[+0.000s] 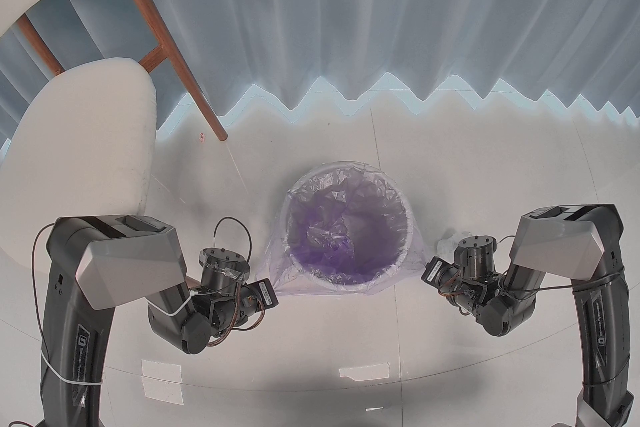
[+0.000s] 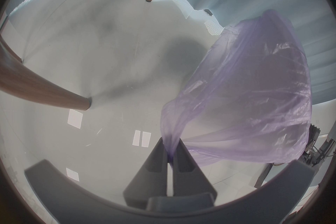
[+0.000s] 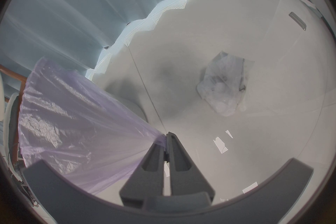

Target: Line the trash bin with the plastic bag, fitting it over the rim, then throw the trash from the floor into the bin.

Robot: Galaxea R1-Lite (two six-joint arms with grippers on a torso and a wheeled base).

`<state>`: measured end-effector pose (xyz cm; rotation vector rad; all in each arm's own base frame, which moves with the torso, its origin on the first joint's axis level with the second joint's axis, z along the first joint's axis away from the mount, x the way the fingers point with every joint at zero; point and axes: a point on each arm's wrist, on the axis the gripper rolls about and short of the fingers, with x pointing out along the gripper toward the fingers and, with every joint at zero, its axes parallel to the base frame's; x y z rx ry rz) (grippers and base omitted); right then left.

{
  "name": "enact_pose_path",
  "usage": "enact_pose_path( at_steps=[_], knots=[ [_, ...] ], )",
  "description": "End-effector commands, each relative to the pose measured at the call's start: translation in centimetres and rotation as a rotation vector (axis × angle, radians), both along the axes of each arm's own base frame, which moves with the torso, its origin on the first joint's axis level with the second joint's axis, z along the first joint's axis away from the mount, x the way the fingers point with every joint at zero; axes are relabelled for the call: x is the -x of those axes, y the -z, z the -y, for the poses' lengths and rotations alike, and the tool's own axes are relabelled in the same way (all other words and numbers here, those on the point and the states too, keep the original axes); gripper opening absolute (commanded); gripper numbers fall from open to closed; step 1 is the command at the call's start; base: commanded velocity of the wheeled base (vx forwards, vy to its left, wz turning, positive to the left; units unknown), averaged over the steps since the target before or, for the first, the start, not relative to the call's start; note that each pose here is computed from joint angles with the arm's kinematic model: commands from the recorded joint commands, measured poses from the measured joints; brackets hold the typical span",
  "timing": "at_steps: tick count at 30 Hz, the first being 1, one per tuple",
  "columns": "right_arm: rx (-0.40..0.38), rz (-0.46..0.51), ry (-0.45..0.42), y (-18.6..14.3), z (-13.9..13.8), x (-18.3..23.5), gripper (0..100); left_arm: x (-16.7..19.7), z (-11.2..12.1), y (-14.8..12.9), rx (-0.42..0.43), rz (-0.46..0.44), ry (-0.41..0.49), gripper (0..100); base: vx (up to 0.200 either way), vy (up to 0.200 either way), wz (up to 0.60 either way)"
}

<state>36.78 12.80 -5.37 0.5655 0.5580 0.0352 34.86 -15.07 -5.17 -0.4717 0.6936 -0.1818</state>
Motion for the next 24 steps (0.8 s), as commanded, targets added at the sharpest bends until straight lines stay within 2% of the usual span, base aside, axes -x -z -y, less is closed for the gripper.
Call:
enact_pose_path(
  at_steps=[1,5,6,7,12,15,21,24],
  knots=[
    [0.003,-0.01,-0.002,0.4,0.0,0.1,0,-0.1,0.0,-0.2,0.006,0.013,-0.009,0,0.0,0.0,0.0],
    [0.005,-0.015,-0.005,0.5,-0.1,0.2,0,-0.1,-0.1,-0.7,0.0,0.023,-0.028,0,0.0,0.0,0.0],
    [0.005,-0.015,-0.005,0.5,-0.1,0.2,100,0.0,-0.1,-0.9,0.0,0.021,-0.029,0,0.0,0.0,0.0],
    [0.005,-0.015,-0.006,0.5,-0.1,0.2,100,0.0,-0.1,-1.2,0.003,0.023,-0.029,100,0.0,0.0,0.0],
    [-0.01,-0.012,0.003,-0.3,0.2,1.0,100,0.7,-0.2,-1.8,0.021,0.023,-0.035,100,0.0,0.0,0.0],
    [-0.03,-0.02,0.01,-2.2,0.8,2.9,100,3.0,-0.4,-4.1,0.052,0.014,-0.024,100,0.0,0.0,0.0],
    [-0.046,-0.02,0.0,-6.2,2.6,7.7,100,8.1,-2.6,-7.6,0.058,0.018,-0.023,100,0.0,0.0,0.0],
    [-0.08,0.011,-0.032,-8.7,3.3,10.1,100,10.8,-3.9,-9.7,0.086,0.083,-0.027,100,0.0,0.0,0.0]
  ],
)
